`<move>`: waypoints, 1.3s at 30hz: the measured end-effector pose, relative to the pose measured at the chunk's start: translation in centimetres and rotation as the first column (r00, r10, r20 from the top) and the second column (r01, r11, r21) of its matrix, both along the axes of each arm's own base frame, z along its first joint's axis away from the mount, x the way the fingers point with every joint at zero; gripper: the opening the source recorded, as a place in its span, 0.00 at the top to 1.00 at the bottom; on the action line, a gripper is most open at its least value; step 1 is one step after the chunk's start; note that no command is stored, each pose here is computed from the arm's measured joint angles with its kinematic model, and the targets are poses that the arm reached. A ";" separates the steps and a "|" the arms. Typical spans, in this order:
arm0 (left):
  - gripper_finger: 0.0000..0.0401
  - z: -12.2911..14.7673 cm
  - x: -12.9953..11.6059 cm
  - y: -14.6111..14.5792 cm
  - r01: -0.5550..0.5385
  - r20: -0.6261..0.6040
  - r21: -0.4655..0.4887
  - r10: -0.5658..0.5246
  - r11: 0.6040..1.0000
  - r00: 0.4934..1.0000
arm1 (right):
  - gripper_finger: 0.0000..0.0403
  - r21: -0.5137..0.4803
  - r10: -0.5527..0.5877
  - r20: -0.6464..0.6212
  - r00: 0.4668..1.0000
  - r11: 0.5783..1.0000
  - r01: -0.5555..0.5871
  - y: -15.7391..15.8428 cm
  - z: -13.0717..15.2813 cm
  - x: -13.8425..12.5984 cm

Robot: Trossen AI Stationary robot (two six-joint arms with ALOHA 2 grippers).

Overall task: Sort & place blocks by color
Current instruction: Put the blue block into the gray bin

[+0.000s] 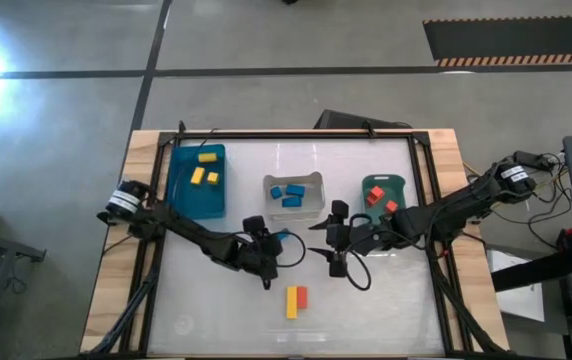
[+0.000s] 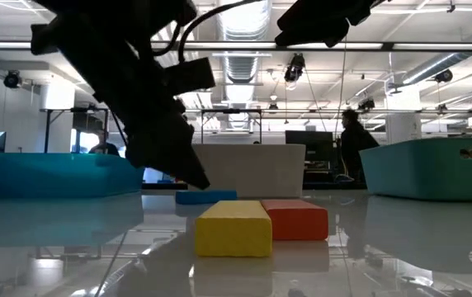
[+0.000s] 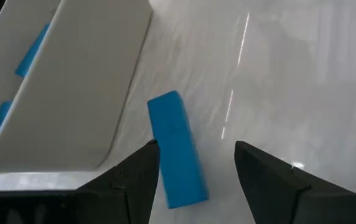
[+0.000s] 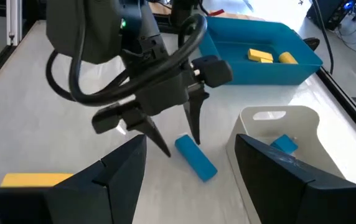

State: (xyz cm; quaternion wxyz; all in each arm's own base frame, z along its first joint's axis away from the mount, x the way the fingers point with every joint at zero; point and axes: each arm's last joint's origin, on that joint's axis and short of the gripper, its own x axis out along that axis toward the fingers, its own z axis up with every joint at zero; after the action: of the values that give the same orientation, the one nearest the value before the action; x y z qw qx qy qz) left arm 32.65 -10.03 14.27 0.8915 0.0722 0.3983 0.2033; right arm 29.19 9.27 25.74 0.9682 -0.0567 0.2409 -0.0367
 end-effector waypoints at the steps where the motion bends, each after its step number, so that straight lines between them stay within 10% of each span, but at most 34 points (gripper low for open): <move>1: 0.52 -0.2 -0.1 0.1 -0.007 -0.001 0.001 0.007 1.000 1.000 | 0.41 0.000 0.000 -0.001 1.000 1.000 0.000 0.0 0.0 0.0; 39: 0.78 -3.3 -3.2 1.4 0.023 0.195 -0.113 0.000 0.993 0.981 | 0.41 0.048 -0.003 -0.002 1.000 0.999 0.004 0.5 -0.6 -0.3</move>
State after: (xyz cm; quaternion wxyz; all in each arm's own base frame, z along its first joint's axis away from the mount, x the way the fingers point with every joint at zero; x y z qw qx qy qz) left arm 29.44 -8.61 11.00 0.9300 0.0030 0.3199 0.1810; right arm 28.89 9.77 25.16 0.9690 -0.0332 0.2425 -0.0326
